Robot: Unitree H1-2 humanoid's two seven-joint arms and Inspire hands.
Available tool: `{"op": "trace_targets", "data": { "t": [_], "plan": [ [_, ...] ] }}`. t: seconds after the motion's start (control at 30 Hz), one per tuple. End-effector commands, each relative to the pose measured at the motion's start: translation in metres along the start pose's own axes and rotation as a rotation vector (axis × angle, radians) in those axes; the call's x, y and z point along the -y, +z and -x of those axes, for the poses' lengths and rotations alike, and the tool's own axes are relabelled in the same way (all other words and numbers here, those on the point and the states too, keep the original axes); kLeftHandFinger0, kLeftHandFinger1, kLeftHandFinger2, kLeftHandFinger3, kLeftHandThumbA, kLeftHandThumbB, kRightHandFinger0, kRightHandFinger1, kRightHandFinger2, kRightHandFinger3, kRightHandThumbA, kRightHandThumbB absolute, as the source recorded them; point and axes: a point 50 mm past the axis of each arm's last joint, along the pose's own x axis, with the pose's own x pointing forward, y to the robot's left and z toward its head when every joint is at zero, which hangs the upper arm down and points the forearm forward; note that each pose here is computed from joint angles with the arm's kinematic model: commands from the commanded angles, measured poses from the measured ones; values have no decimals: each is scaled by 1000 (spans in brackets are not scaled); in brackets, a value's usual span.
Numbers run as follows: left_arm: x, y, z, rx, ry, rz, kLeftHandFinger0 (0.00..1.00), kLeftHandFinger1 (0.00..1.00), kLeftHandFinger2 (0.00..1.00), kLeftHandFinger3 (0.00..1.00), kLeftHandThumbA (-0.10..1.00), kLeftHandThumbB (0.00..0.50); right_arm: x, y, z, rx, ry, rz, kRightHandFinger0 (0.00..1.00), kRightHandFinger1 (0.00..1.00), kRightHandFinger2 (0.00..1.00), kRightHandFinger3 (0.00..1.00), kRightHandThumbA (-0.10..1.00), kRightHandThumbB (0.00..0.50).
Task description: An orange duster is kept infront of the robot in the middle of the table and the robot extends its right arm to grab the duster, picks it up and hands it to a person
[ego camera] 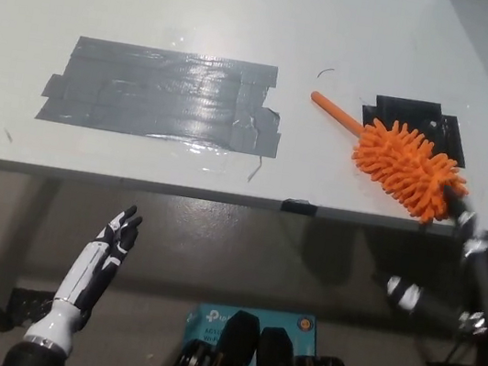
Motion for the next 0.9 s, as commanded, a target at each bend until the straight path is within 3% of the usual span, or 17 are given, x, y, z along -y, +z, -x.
{"op": "trace_targets", "data": {
  "t": [0.0,0.3,0.43,0.67,0.77,0.83,0.87],
  "plan": [
    [0,7,0,51,9,3,1000,1000,1000,1000,937,97,31,49,-53,47,-43,199,1000,1000,1000,1000,1000,317],
    [1,7,2,57,12,7,1000,1000,1000,1000,944,97,40,53,-152,-153,76,442,1000,1000,1000,1000,1000,335],
    [1,9,-1,63,9,5,1000,1000,1000,1000,941,86,39,48,-178,-201,112,481,1000,1000,1000,1000,1000,346],
    [-1,12,-3,67,2,-2,1000,1000,1000,1000,954,114,26,34,-213,-335,170,501,1000,1000,1000,1000,1000,364],
    [-1,13,-5,79,2,-6,1000,1000,1000,1000,944,92,18,27,-222,-383,202,484,1000,1000,1000,1000,1000,361],
    [-1,14,-5,78,0,-8,1000,1000,1000,1000,943,95,14,21,-225,-410,227,494,1000,1000,1000,1000,1000,369],
    [-1,15,-5,76,-1,-10,1000,1000,1000,1000,946,100,10,16,-227,-429,248,490,1000,1000,1000,1000,1000,406]
  ]
}}
